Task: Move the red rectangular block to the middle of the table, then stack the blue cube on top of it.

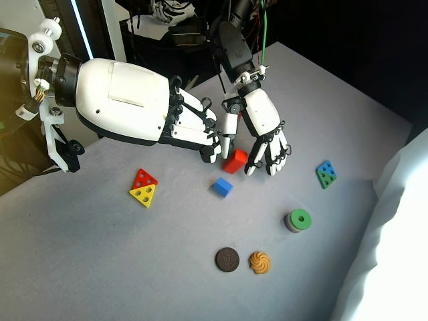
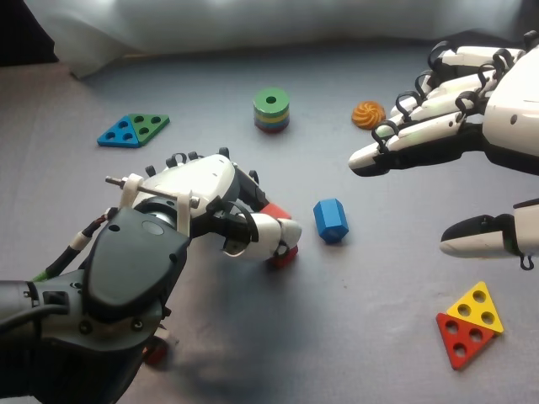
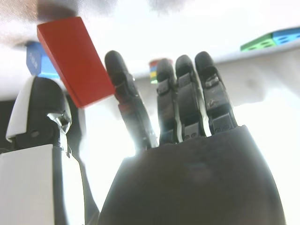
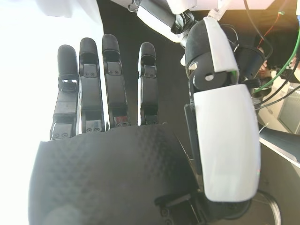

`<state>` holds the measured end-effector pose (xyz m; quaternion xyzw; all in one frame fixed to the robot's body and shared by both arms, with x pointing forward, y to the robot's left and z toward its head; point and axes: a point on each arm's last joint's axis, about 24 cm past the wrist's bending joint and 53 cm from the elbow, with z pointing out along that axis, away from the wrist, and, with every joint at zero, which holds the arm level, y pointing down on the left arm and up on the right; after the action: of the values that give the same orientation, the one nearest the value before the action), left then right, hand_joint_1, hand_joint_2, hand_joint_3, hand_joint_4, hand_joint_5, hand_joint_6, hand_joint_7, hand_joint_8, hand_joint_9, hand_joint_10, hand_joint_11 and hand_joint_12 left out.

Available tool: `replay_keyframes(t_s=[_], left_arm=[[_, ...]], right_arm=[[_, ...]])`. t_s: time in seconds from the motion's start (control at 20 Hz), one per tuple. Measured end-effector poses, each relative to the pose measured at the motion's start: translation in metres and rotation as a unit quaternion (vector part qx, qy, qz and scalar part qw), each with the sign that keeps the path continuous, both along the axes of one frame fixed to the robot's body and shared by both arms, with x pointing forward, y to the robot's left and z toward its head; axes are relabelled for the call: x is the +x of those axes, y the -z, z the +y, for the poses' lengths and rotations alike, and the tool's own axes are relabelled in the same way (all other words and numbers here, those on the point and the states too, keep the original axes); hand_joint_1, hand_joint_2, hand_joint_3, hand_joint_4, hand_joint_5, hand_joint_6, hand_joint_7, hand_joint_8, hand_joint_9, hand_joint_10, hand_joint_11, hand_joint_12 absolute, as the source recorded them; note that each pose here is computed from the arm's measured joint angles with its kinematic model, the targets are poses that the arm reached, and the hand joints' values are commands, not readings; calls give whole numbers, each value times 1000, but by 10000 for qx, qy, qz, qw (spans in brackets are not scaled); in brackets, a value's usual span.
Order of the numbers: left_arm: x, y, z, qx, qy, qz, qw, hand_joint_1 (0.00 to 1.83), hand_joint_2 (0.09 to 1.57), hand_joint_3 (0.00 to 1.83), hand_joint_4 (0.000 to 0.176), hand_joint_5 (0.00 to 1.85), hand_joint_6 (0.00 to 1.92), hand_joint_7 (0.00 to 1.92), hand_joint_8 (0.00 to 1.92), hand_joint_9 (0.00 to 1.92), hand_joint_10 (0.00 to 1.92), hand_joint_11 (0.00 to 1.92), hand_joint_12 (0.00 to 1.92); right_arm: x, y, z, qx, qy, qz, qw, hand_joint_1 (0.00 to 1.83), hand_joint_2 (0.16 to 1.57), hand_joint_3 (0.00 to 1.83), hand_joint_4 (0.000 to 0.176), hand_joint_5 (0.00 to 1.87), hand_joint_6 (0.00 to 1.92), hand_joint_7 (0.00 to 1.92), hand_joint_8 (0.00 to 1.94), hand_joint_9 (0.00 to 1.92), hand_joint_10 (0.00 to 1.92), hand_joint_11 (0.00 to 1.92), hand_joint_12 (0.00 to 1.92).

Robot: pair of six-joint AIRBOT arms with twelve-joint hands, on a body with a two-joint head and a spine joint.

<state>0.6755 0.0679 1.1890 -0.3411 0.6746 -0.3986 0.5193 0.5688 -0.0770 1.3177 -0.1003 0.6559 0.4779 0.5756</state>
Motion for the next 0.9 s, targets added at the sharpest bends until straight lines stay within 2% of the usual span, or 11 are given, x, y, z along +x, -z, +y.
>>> replay_keyframes(t_s=[0.15, 0.2, 0.3, 0.35, 0.4, 0.5, 0.75, 0.9], left_arm=[[-4, 0, 5, 32, -12, 26, 10000, 422, 1125, 0, 111, 604, 0, 326, 0, 199, 0, 0, 450], [-5, 0, 7, 91, -9, 23, 10000, 416, 1127, 1, 87, 527, 0, 310, 1, 187, 2, 0, 418], [-6, -1, 13, 119, -51, 42, 9999, 422, 1117, 0, 57, 437, 1, 290, 0, 196, 6, 0, 453], [-6, -4, 18, 160, -83, 20, 9998, 424, 1110, 0, 18, 382, 0, 286, 0, 203, 7, 0, 479], [-5, -8, 22, 175, -115, -12, 9998, 444, 1095, 0, 2, 353, 0, 290, 1, 218, 10, 0, 530], [-5, -15, 29, 274, -112, -90, 9995, 392, 1095, 0, 0, 273, 0, 272, 0, 224, 6, 0, 603], [-8, -26, 38, 503, 130, -234, 9984, 342, 1088, 0, 0, 306, 4, 282, 0, 237, 4, 0, 617], [-8, -39, 47, 733, 300, -479, 9957, 264, 1105, 3, 0, 305, 1, 286, 1, 237, 2, 0, 618]], right_arm=[[0, 0, 0, 0, 0, 0, 10000, 682, 1123, 2, 0, 387, 0, 422, 0, 361, 2, 0, 1036], [0, 0, 0, 0, -1, -3, 10000, 681, 1122, 2, 0, 392, 3, 420, 0, 359, 1, 0, 1035], [0, 0, 0, -3, 0, 0, 10000, 681, 1116, 0, 0, 403, 6, 425, 2, 363, 3, 0, 1072], [0, 0, 0, 0, -1, -3, 10000, 679, 1115, 0, 0, 404, 6, 433, 5, 370, 5, 0, 1079], [0, 0, 0, 0, -1, -3, 10000, 673, 1119, 1, 0, 400, 4, 429, 3, 368, 4, 0, 1075], [0, 0, 0, 0, -1, -3, 10000, 683, 1118, 0, 0, 393, 1, 428, 2, 369, 5, 0, 1071], [-1, 4, 0, -82, -2, -43, 10000, 664, 1124, 3, 0, 373, 0, 397, 0, 344, 0, 0, 1059], [1, 14, -5, 13, 64, 233, 9997, 621, 1082, 0, 0, 344, 0, 373, 0, 324, 1, 0, 991]])
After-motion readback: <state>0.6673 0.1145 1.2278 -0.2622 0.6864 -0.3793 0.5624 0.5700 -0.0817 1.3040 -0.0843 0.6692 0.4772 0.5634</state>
